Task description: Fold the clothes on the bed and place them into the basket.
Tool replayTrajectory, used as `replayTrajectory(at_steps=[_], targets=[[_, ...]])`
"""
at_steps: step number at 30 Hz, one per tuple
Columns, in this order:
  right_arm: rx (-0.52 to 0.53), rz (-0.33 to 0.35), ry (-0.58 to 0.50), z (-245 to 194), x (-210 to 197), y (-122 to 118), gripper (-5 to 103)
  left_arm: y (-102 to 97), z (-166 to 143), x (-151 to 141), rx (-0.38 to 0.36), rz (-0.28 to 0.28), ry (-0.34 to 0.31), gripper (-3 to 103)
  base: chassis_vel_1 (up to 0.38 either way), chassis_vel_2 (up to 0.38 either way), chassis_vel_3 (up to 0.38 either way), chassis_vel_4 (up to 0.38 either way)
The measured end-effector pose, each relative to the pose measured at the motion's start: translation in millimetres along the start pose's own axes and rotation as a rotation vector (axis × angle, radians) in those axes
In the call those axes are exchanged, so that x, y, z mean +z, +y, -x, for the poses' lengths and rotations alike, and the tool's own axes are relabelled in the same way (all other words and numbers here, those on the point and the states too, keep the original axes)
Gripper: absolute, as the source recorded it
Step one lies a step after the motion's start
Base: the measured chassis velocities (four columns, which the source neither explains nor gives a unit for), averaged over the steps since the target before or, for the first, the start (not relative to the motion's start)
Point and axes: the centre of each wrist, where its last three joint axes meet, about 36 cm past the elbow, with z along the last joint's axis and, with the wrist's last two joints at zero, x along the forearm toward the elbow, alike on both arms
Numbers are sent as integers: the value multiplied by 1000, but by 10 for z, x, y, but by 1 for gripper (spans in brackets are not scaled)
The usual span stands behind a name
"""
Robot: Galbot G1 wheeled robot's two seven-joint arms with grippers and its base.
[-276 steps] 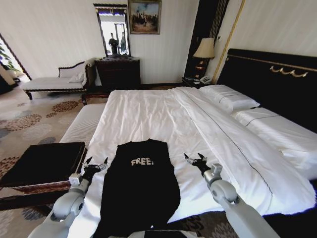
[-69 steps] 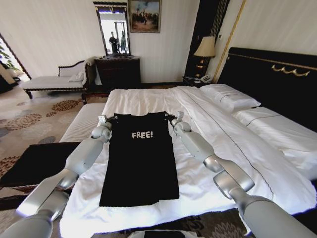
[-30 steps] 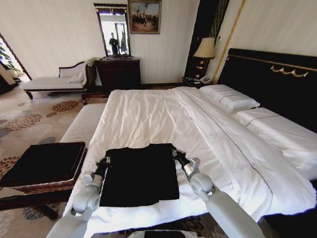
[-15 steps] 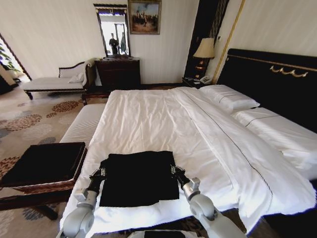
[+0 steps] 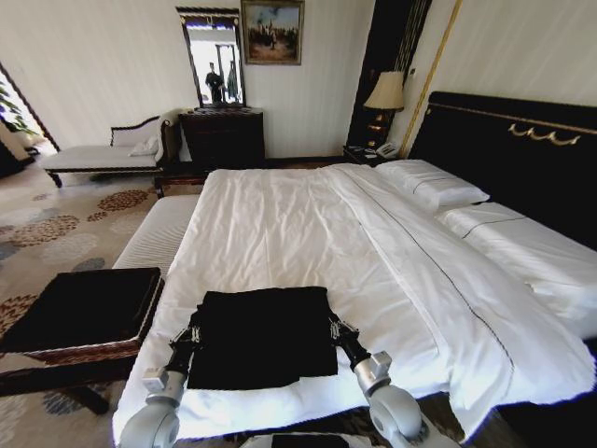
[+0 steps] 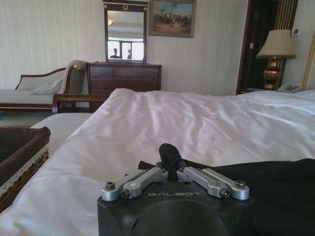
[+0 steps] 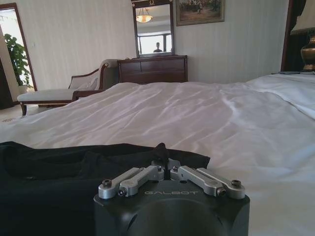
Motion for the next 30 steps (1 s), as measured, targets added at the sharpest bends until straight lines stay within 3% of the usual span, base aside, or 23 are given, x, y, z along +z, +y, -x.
replayTrajectory(at_steps=[28, 30], targets=[[2, -28, 51, -341, 246, 98, 1, 40, -382, 184, -18, 6, 61, -1, 0, 0, 0, 0], [-2, -24, 57, -353, 275, 112, 1, 52, -398, 188, -27, 8, 75, 3, 0, 0, 0, 0]])
